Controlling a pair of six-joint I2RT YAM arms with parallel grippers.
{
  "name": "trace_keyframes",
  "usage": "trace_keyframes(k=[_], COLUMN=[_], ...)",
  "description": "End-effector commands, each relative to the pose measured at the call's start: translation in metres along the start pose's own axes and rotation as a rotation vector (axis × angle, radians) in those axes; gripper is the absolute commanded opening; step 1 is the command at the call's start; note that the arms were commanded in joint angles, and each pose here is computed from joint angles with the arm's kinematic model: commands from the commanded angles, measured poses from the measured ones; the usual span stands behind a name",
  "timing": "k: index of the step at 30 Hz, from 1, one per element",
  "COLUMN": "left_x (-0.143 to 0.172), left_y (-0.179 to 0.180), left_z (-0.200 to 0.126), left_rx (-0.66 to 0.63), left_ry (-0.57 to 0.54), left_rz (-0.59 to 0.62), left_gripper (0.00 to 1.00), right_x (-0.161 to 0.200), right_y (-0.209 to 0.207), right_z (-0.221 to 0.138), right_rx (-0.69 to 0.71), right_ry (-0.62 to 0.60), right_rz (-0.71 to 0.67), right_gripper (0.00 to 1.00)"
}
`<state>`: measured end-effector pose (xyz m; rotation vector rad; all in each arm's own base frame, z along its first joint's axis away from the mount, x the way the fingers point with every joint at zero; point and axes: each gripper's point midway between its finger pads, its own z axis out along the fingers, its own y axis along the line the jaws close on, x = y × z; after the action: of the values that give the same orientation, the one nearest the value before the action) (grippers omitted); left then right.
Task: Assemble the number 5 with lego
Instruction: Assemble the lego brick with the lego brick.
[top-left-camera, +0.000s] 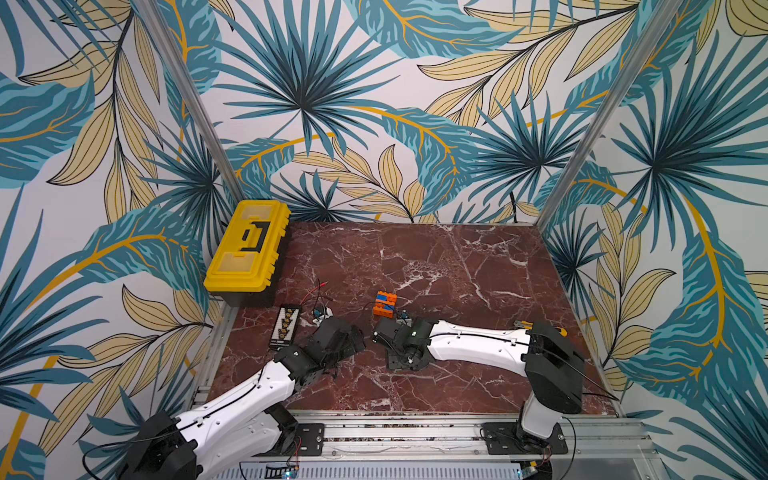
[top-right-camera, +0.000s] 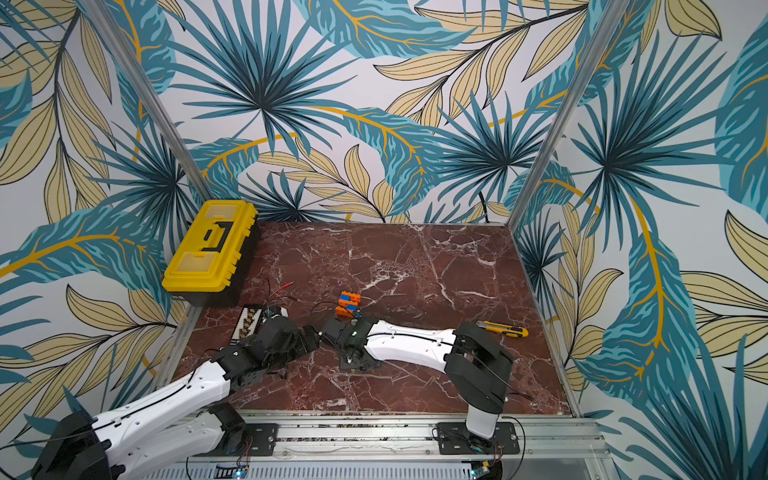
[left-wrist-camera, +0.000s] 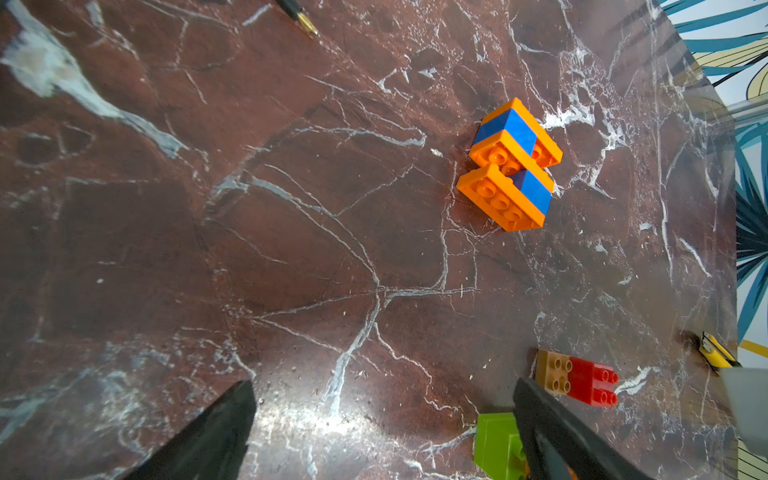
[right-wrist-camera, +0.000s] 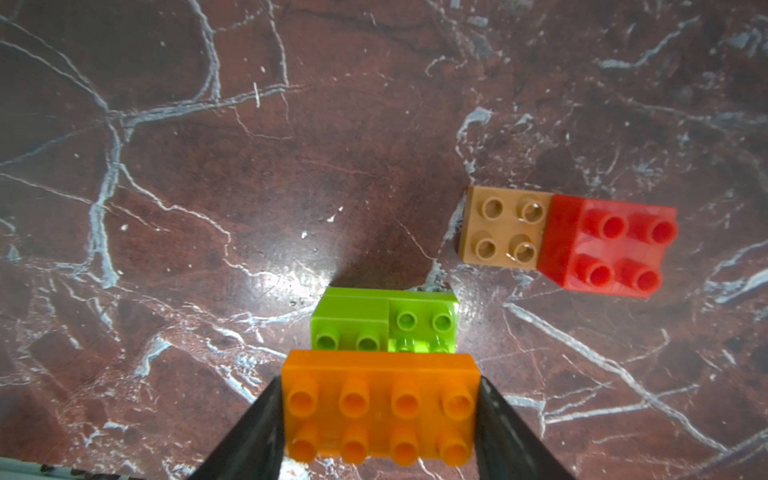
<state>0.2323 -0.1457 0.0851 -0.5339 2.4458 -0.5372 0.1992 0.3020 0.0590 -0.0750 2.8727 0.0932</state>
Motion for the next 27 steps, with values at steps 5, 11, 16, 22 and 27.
trace_keyframes(k=[5,11,16,22,27], left_x=[0.003,0.003,0.003,0.004,0.006], left_y=[0.011,0.009,0.005,0.005,0.009], left_z=[0.004,0.005,0.005,0.005,0.006], left_rx=[-0.030,-0.024,-0.003,-0.002,-0.014], left_ry=[0.003,0.002,0.010,0.010,0.015], left_rz=[0.015,0.014,0.024,0.023,0.023], left_gripper=[1.00,1.00,1.00,1.00,1.00], right_x=[0.005,0.006,0.004,0.006,0.011], right_y=[-0.010,-0.014,-0.015,-0.015,-0.020], right_z=[0.011,0.014,0.016,0.020,0.022], right_rx=[0.053,0.069,0.073,0.079,0.106], right_ry=[0.014,0.023,0.020,0.038,0.056], right_rz=[0.019,0.025,0.023,0.019,0.013], right_gripper=[0.57,0.57,0.57,0.57,0.57])
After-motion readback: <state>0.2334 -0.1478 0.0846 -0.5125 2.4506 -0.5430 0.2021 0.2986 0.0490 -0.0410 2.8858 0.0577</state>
